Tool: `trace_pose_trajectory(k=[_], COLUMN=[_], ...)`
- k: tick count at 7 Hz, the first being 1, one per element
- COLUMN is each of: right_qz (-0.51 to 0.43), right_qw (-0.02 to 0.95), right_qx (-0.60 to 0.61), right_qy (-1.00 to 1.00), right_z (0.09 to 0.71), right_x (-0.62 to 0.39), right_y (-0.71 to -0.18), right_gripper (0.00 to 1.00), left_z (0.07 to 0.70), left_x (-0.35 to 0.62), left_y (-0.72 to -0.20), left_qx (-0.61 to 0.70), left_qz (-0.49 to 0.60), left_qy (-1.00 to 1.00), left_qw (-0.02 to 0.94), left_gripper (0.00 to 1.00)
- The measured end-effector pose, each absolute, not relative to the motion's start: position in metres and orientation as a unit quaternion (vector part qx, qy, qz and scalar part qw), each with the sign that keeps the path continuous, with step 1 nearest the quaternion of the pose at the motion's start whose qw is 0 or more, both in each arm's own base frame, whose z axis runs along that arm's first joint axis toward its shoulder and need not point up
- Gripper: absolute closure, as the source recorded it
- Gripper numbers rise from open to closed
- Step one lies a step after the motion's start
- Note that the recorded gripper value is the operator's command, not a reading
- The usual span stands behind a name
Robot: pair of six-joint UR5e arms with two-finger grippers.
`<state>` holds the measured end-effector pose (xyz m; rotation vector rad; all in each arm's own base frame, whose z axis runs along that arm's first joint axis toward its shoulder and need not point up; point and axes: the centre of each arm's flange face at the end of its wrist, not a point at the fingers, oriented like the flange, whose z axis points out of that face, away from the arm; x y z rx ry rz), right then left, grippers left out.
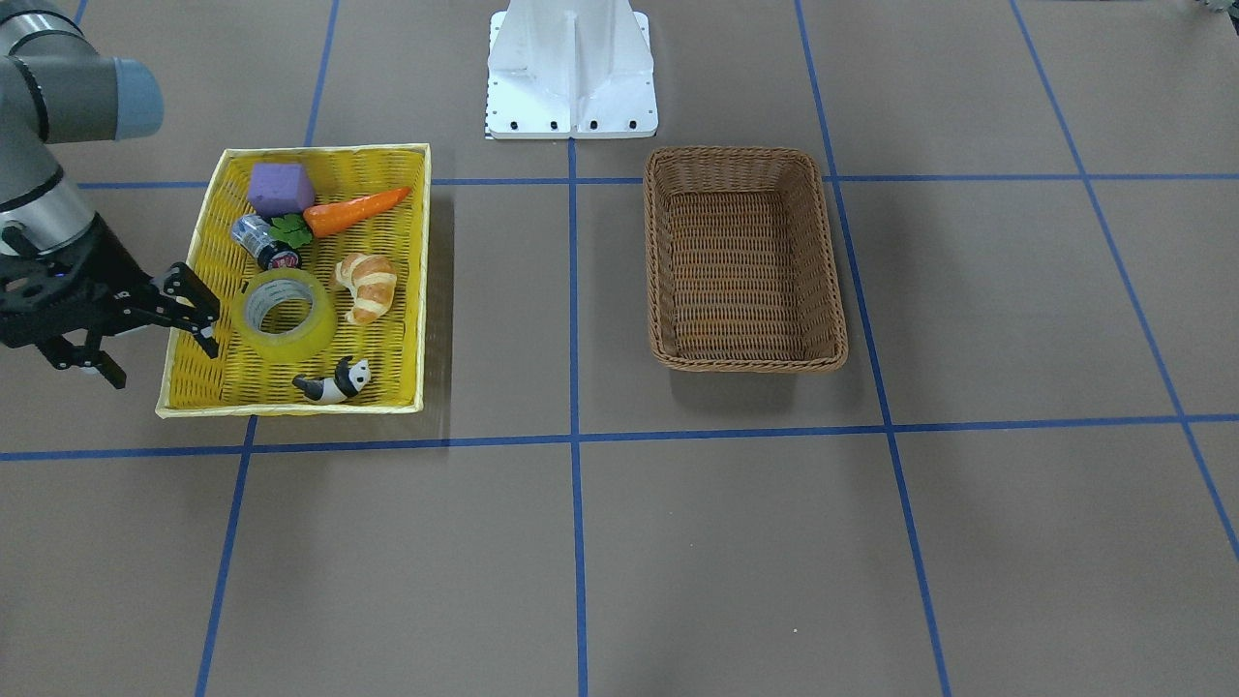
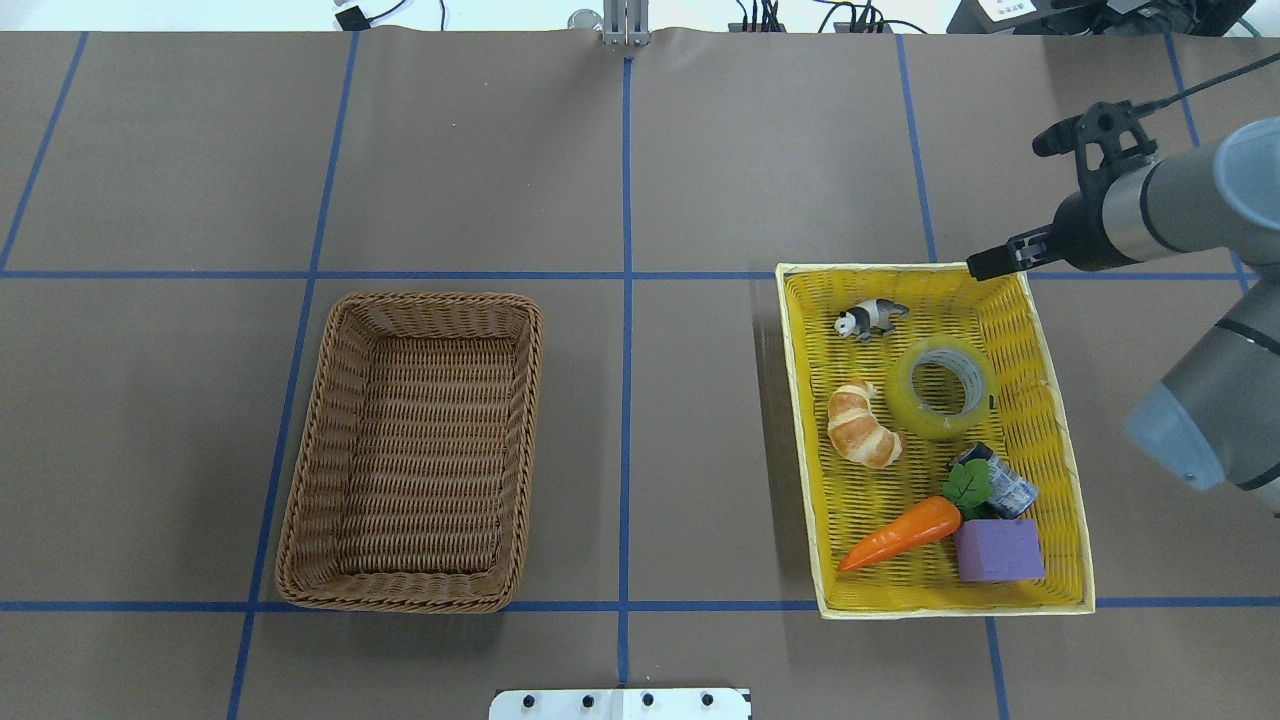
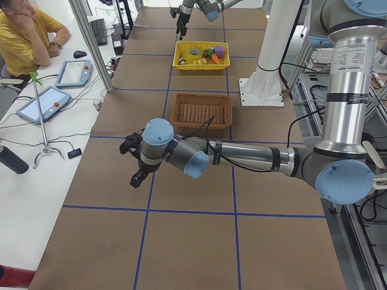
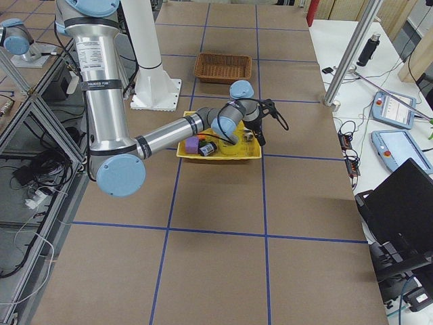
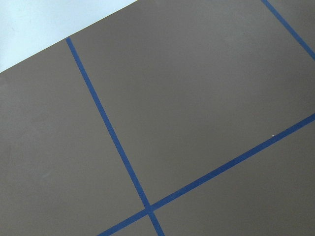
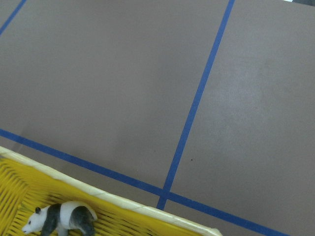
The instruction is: Move tape to another basket
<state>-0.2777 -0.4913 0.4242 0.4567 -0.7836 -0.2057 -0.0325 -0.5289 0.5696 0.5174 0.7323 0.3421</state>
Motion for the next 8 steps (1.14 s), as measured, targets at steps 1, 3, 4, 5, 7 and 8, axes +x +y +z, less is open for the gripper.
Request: trace_pose_trajectory(k=[1,3,4,5,7,8], right_qz=[-0.114,-0.14,-0.15,-0.16,-0.172,-0.176], right_qw=[0.896,0.898,0.898,0.898,0.899,0.899], right_qx=[0.212,0.197,0.191,0.186,0.176,0.173], right_qy=[-0.373,-0.369,-0.368,-0.366,-0.363,-0.362], right_z=[0.429,0.44,0.444,0.449,0.459,0.461], right_x=[-0.297,-0.322,-0.33,-0.336,-0.343,-0.346], right_y=[-0.479,-0.456,-0.449,-0.441,-0.431,-0.428], right_gripper=[0.14,0.16,0.18,0.21,0.92,1.0], left_z=[0.572,0.574,0.574,0.574,0.576,0.577], left_x=[-0.032,-0.032,-0.032,-0.032,-0.032,-0.032], left_y=[-0.529,-0.53,-0.53,-0.53,-0.53,-0.529], left_qx=[0.247,0.246,0.246,0.245,0.244,0.243], left_qz=[0.164,0.163,0.163,0.163,0.163,0.162], left_qy=[0.352,0.352,0.352,0.352,0.353,0.353], left_qw=[0.888,0.888,0.888,0.888,0.888,0.889], left_gripper=[0.01,0.01,0.01,0.01,0.01,0.01])
